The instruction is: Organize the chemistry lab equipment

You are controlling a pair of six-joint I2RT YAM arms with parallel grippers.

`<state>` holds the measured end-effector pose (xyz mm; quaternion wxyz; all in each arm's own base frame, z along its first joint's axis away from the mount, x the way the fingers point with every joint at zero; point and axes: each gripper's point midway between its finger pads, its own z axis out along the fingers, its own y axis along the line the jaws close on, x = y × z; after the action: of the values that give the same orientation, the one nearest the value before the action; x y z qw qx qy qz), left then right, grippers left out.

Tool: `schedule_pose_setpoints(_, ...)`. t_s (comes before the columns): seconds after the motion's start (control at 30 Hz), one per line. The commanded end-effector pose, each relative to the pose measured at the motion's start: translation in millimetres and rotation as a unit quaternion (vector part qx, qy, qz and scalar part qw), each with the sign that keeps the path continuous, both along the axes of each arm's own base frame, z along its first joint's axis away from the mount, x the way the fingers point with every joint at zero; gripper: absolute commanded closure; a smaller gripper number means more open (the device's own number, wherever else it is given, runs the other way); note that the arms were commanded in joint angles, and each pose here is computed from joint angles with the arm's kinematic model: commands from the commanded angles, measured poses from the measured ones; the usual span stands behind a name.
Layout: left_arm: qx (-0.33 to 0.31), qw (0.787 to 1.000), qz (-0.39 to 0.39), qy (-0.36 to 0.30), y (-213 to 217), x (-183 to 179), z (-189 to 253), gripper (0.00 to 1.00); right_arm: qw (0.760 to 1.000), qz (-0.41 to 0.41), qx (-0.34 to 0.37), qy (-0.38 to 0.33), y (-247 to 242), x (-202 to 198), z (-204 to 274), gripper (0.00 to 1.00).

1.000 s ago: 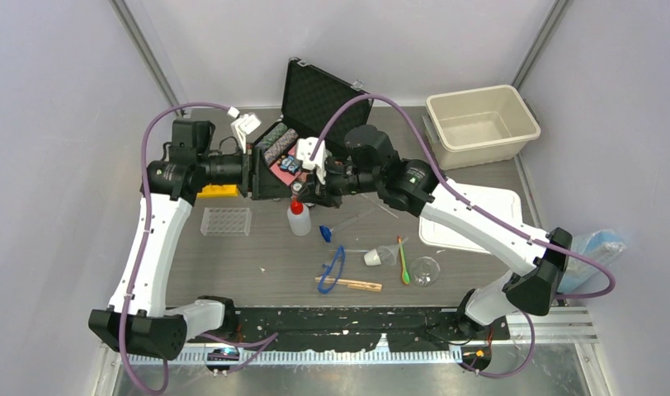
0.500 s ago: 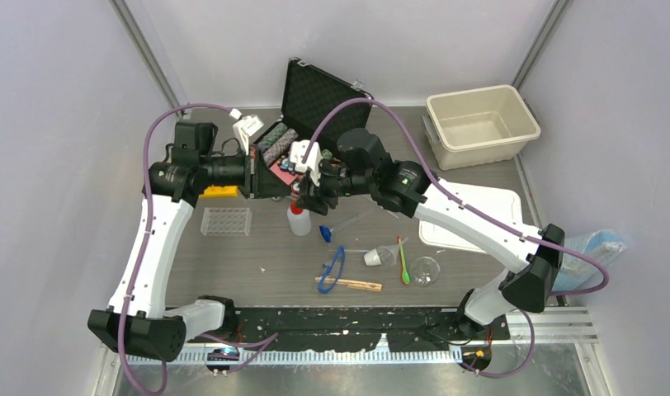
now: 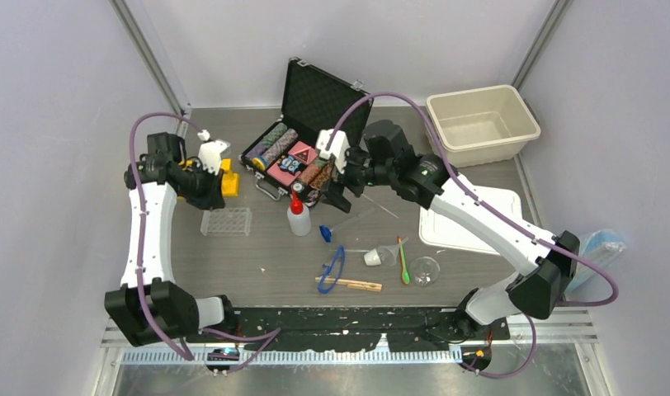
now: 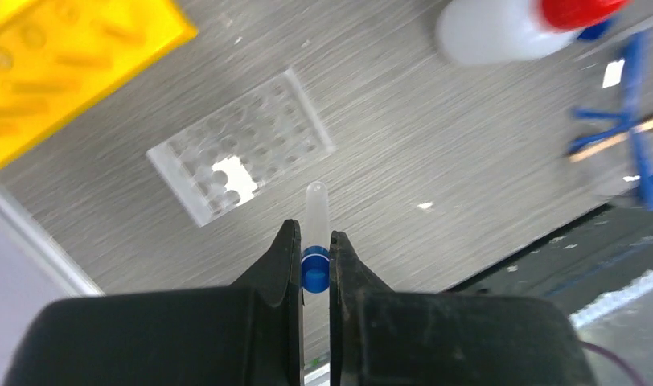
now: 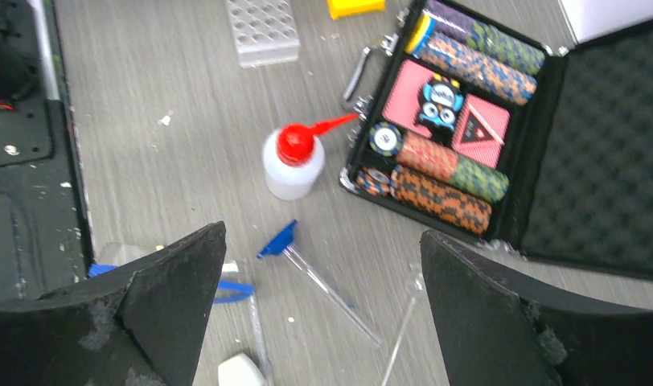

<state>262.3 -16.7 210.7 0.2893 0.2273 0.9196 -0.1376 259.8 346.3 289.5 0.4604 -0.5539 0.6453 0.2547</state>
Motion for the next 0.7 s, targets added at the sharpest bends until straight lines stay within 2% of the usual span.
schedule_pose_setpoints(0.0,0.130,0.990,-0.040,-0.028,54.8,17.0,-27.8,1.00,1.000,-0.008,0.000,-0.018,-21.2,3.6,8.2,0.05)
schedule_pose_setpoints(0.13,0.147,0.987,-0.062,-0.025,70.4,30.4,-54.8,1.00,0.999,-0.027,-0.009,-0.015,-33.5,12.3,-0.2,0.05)
schedule_pose_setpoints(0.37,0.131,0.988,-0.080,-0.016,82.1,50.1,-75.5,0.99,0.999,-0.031,-0.020,-0.014,-42.6,10.2,-10.6,0.05)
schedule_pose_setpoints(0.67,0.118,0.989,-0.089,0.018,80.8,43.9,-96.5,0.99,0.999,-0.034,-0.026,-0.013,-45.8,11.5,-15.8,0.05)
